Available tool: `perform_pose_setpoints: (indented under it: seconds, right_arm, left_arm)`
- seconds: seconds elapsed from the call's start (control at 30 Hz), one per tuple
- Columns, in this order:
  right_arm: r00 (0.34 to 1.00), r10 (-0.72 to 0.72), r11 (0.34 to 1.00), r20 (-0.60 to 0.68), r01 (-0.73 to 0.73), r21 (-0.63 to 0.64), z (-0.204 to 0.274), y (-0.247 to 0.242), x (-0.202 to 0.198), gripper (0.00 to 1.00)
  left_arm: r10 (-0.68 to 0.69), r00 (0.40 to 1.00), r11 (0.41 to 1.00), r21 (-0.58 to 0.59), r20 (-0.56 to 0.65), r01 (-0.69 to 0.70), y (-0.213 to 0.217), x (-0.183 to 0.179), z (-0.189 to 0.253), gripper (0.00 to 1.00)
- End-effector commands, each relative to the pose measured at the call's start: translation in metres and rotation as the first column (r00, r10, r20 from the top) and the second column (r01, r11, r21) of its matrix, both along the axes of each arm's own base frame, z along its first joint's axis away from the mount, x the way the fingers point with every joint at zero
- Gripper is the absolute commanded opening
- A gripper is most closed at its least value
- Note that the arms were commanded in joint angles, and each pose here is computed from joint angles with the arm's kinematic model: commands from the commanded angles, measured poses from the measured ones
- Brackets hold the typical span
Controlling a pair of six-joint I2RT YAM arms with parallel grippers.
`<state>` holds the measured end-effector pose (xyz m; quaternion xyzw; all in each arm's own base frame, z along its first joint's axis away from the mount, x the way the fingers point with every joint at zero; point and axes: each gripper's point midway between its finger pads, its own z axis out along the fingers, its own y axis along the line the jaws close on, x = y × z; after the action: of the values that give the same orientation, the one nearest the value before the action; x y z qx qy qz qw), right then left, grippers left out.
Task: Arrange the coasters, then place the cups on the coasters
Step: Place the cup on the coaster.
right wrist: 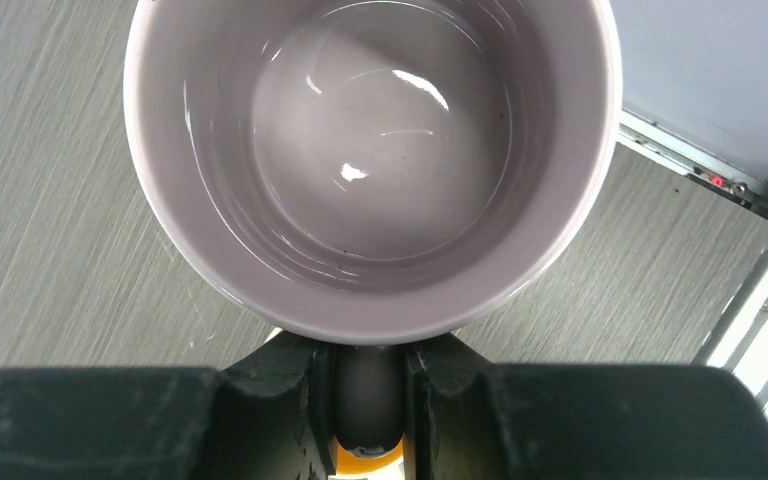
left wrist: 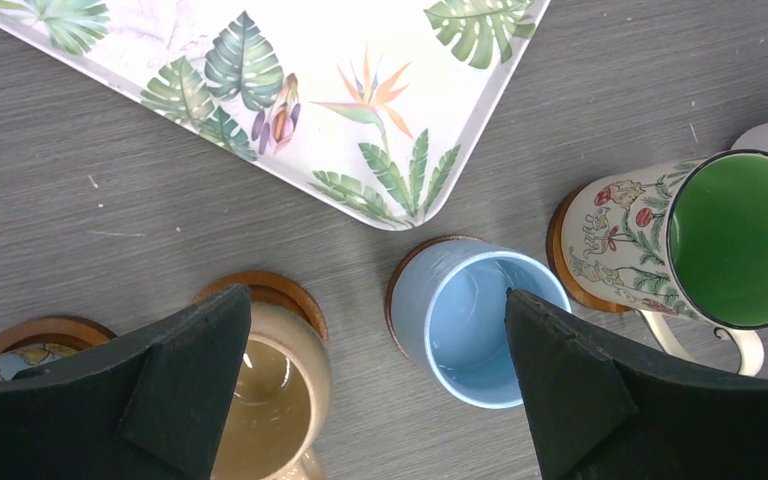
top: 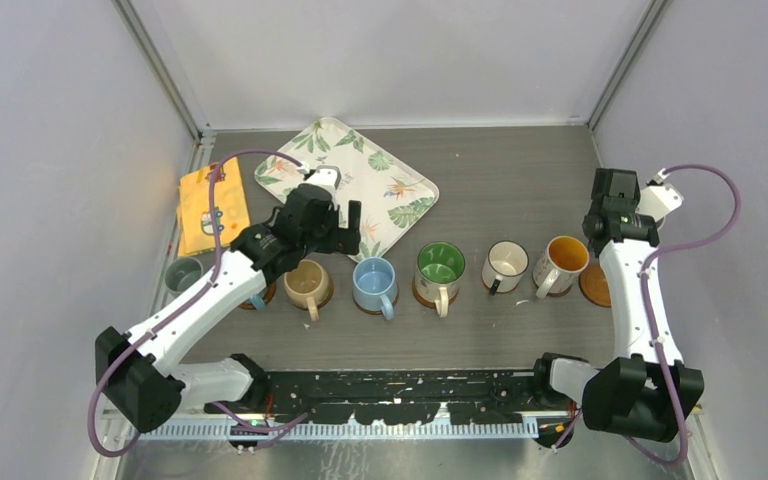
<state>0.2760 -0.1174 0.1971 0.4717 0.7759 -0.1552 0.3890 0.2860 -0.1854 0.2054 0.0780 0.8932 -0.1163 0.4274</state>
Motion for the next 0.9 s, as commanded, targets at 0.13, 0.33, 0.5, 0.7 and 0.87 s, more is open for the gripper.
perform_pose_setpoints:
  seconds: [0.13,0.33,0.5,0.7,0.87]
  right_arm:
    - [0.967,-0.196,0.979,0.161,0.202,-0.025,0.016,-0.032,-0.014,0.01]
    - [0.951,-0.267,0.964,0.155,0.263,0.041,-0.009,-0.043,-0.02,0.01]
    - [0.939,-0.314,0.948,0.142,0.302,0.098,-0.035,-0.05,-0.025,0.01]
    - [0.943,-0.318,0.945,0.103,0.307,0.114,-0.063,-0.052,-0.024,0.01]
    - [0.951,-0.302,0.946,0.073,0.289,0.15,-0.082,-0.048,-0.017,0.01]
  left_arm:
    - [-0.024,0.999,0.999,-0.043,0.032,0.025,-0.012,0.008,0.016,1.0]
    - [-0.028,0.999,0.999,-0.044,0.028,0.029,-0.013,0.008,0.014,1.0]
    - [-0.029,0.999,0.999,-0.044,0.027,0.031,-0.013,0.008,0.013,1.0]
    - [-0.032,0.999,0.998,-0.046,0.023,0.033,-0.014,0.008,0.012,1.0]
    - [-0.032,0.999,0.998,-0.046,0.021,0.033,-0.014,0.007,0.011,1.0]
